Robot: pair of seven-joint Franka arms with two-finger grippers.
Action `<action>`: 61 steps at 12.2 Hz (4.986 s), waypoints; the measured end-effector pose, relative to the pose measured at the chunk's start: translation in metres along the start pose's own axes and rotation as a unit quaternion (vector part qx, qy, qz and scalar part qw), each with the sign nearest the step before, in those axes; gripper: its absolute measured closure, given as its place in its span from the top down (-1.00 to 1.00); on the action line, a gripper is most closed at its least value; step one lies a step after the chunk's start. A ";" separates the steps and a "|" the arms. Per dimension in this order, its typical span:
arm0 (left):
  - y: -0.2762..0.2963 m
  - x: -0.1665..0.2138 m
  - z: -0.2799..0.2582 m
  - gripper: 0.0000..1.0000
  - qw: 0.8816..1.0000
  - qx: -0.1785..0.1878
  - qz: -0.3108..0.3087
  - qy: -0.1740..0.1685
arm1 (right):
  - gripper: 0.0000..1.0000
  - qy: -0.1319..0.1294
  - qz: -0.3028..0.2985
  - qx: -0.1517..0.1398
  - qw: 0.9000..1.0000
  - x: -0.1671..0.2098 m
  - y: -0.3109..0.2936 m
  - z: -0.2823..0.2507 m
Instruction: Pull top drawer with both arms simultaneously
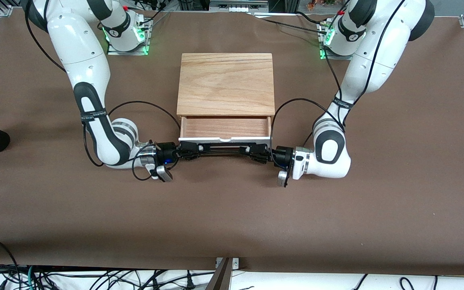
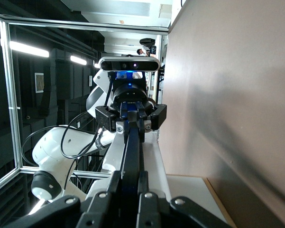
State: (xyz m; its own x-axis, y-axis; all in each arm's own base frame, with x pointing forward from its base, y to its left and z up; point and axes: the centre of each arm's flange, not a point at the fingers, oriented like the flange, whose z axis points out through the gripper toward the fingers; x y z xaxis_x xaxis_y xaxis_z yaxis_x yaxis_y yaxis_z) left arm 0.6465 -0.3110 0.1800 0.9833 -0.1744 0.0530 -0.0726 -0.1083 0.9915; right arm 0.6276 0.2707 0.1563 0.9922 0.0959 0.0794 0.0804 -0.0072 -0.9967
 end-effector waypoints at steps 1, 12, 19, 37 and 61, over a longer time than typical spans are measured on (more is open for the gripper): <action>0.000 0.005 -0.001 -0.62 1.000 0.001 -0.001 0.003 | -0.65 0.002 0.002 -0.001 1.000 0.005 0.000 -0.001; 0.001 0.028 -0.012 -0.62 1.000 0.012 0.003 0.028 | -0.65 0.006 0.006 -0.003 1.000 0.041 0.003 0.001; 0.012 0.031 -0.010 0.22 1.000 -0.011 -0.017 0.018 | -0.14 0.116 -0.001 -0.046 0.992 0.090 0.001 -0.100; 0.162 0.065 -0.137 1.00 0.932 0.348 0.072 -0.066 | 1.00 0.047 0.184 -0.291 0.938 0.111 -0.133 -0.139; 0.354 -0.104 -0.311 1.00 0.752 0.658 -0.036 -0.002 | 1.00 0.111 0.115 -0.709 0.687 -0.035 -0.453 -0.279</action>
State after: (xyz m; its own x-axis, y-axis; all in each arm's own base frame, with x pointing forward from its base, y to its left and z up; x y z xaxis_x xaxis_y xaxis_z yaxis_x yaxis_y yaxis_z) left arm 0.5700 -0.0271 0.5628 0.9924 -0.1233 0.0015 -0.1233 -0.9922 0.0157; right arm 0.5834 -0.0076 0.6091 0.9718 -0.2224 0.0788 -0.2245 -0.9743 0.0193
